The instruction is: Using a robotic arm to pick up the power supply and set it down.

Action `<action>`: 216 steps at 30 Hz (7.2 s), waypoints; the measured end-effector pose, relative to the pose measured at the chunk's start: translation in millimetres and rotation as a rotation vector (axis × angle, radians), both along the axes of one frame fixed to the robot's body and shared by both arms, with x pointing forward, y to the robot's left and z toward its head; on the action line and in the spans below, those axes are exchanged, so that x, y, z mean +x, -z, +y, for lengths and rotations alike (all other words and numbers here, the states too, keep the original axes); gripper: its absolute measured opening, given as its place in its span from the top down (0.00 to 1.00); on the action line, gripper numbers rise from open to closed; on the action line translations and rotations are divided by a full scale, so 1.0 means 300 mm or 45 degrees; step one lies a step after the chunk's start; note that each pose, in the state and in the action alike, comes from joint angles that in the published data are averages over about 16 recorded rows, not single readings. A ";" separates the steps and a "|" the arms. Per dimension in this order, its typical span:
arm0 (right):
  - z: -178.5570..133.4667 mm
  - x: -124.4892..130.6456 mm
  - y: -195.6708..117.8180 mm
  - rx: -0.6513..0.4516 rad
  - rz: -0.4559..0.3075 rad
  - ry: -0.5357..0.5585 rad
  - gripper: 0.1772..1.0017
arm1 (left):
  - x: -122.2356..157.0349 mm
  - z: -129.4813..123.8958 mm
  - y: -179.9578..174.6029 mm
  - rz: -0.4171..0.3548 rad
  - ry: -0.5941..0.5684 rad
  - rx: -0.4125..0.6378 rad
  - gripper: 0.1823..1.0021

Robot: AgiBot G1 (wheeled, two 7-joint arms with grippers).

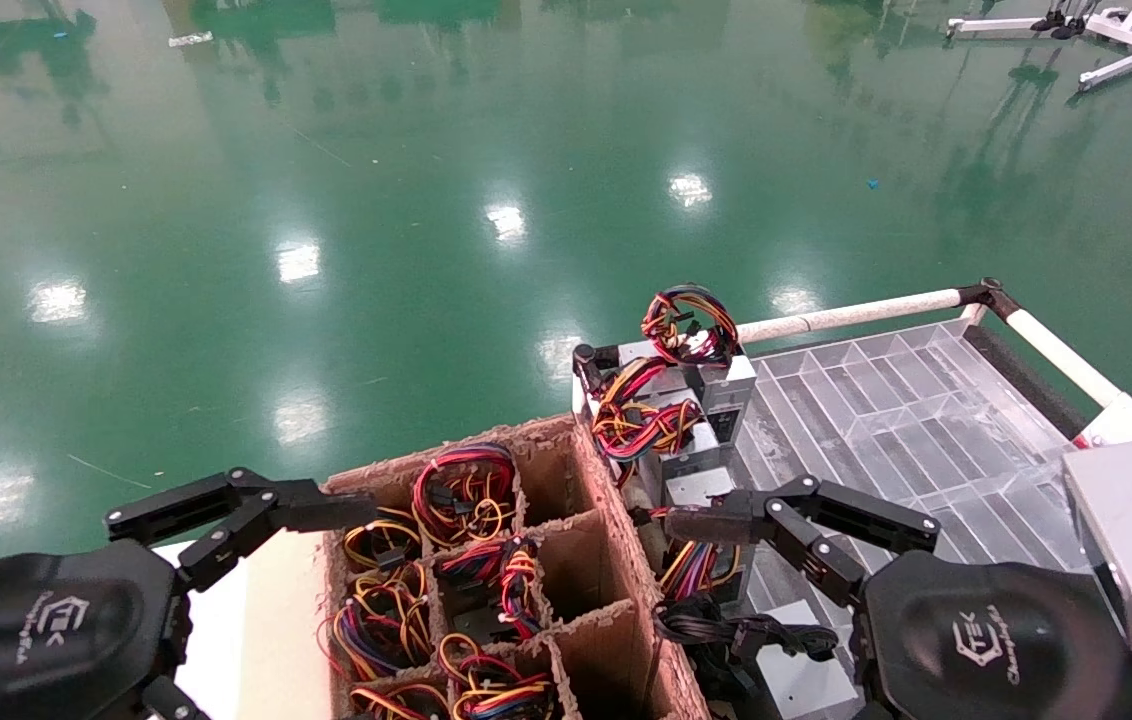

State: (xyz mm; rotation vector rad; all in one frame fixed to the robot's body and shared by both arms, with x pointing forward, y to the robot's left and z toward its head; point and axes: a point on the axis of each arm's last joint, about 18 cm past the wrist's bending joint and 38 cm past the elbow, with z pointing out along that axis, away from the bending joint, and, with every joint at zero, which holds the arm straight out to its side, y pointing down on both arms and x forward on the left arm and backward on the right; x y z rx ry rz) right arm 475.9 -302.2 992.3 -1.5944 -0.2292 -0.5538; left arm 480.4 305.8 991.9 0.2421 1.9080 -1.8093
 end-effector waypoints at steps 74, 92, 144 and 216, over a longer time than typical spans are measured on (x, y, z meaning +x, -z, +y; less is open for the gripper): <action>0.466 0.410 0.171 -1.007 -0.287 0.029 0.32 | 0.000 0.000 0.000 0.000 0.000 0.000 0.99; 0.464 0.437 0.168 -1.018 -0.302 0.049 0.81 | 0.000 0.000 0.000 0.000 0.000 0.000 0.81; -0.005 0.096 -0.652 -0.238 -0.561 0.377 0.97 | 0.000 0.000 0.000 0.000 0.000 0.000 0.00; -0.161 0.676 -0.391 -0.465 -0.463 0.869 0.97 | 0.000 0.000 0.000 0.000 0.000 0.000 0.00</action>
